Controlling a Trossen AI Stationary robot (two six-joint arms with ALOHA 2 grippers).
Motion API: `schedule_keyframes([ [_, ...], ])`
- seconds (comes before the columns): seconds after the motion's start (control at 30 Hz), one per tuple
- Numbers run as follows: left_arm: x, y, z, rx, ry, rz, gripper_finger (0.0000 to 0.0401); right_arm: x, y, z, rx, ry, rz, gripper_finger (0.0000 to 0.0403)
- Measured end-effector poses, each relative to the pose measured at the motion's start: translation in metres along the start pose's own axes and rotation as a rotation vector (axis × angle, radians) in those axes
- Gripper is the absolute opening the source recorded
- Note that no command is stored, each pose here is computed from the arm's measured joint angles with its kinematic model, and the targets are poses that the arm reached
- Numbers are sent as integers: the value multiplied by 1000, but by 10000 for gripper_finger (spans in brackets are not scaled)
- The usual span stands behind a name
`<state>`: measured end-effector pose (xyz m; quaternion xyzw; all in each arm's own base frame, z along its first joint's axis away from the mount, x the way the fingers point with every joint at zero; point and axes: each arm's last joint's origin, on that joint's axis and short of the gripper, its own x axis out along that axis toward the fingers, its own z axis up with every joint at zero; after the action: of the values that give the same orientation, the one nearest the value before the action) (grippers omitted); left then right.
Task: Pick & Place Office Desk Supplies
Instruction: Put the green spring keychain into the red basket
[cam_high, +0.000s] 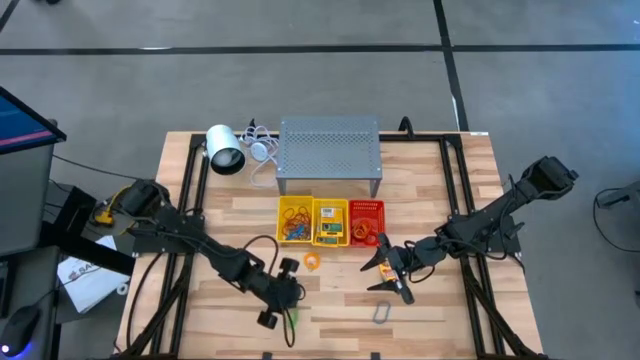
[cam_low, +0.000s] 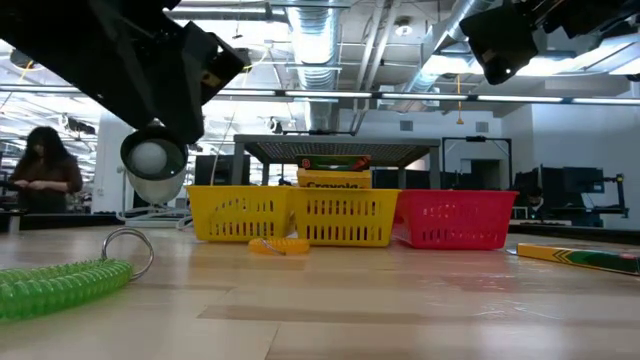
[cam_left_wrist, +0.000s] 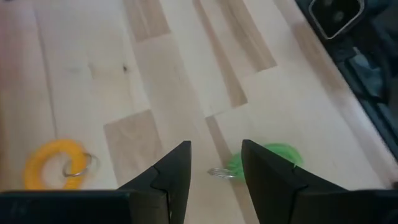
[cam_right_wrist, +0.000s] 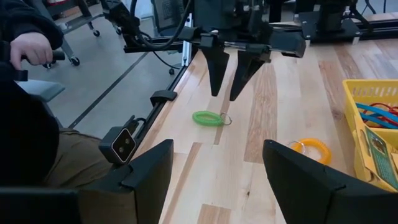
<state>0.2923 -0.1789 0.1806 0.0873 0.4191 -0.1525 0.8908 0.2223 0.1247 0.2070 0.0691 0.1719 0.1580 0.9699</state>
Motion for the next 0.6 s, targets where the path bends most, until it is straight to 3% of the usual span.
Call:
schedule_keyframes([
  [0.6, 7, -15, -7, 50, 32, -49, 136, 0, 0, -1, -1, 6, -1, 244],
])
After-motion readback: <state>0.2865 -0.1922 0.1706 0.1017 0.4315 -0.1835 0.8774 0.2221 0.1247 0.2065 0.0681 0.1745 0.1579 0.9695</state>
